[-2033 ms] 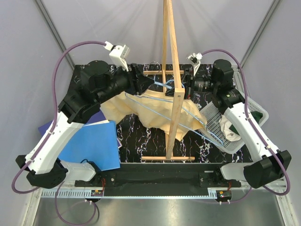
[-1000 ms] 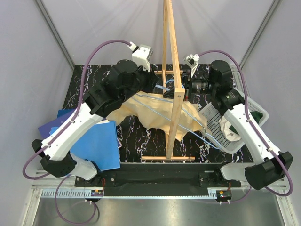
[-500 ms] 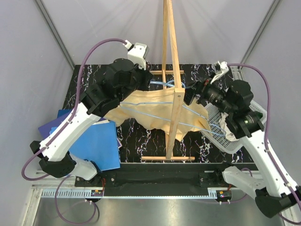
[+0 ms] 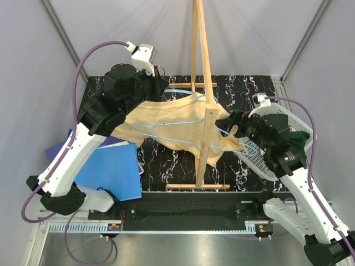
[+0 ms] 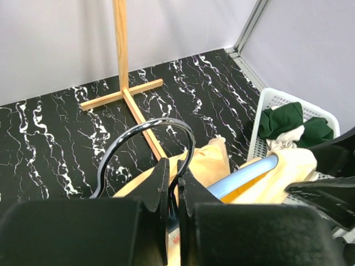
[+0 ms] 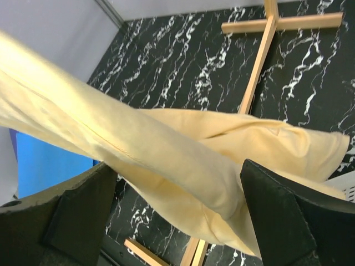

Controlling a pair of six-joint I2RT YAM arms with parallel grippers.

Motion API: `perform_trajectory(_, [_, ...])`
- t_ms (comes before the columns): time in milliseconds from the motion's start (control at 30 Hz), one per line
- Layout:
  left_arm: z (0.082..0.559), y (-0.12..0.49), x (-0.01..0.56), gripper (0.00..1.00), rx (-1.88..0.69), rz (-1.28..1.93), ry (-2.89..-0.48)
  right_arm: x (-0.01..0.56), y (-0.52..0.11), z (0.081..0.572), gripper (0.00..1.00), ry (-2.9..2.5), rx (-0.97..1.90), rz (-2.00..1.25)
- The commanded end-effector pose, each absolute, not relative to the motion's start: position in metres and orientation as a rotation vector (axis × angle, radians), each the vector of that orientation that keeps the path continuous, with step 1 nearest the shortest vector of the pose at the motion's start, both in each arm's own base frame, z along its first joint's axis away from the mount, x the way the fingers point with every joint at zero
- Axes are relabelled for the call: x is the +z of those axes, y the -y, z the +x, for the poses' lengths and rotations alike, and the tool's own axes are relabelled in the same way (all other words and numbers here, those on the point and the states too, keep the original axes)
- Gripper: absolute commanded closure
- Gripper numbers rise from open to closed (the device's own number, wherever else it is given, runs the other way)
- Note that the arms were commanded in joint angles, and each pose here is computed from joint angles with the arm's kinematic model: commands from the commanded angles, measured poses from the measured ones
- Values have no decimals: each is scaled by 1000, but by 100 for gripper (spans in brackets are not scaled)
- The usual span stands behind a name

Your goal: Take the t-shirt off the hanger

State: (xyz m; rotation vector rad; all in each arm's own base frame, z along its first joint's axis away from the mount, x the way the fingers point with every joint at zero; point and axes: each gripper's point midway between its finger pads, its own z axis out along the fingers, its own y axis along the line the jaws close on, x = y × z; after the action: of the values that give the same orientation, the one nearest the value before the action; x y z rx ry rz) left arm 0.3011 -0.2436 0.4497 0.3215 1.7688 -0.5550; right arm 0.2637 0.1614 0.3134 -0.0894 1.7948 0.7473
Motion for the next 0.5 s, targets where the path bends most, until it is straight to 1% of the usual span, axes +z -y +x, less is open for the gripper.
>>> perform_trajectory(0, [291, 240, 492, 100, -646, 319, -1635, 312, -167, 258, 2, -1765, 777, -158])
perform_trajectory(33, [292, 238, 492, 100, -646, 316, -1635, 310, -167, 257, 6, -1766, 772, -170])
perform_trajectory(133, [295, 235, 491, 100, -637, 308, -1639, 304, -167, 254, 12, -1765, 762, -208])
perform_trajectory(233, [296, 234, 490, 100, -648, 311, -1641, 297, -162, 255, 20, -1770, 730, -193])
perform_trajectory(267, [296, 234, 489, 100, -654, 310, -1644, 297, -161, 256, 33, -1766, 722, -189])
perform_trajectory(300, [296, 234, 488, 100, -658, 313, -1646, 300, -160, 256, 41, -1756, 721, -184])
perform_trajectory(400, [294, 234, 483, 100, -673, 304, -1656, 304, -156, 259, 56, -1735, 707, -150])
perform_trajectory(433, [293, 235, 481, 100, -682, 302, -1656, 303, -153, 261, 60, -1735, 691, -123])
perform_trajectory(467, [293, 238, 473, 100, -693, 309, -1672, 304, -150, 263, 66, -1732, 678, -106])
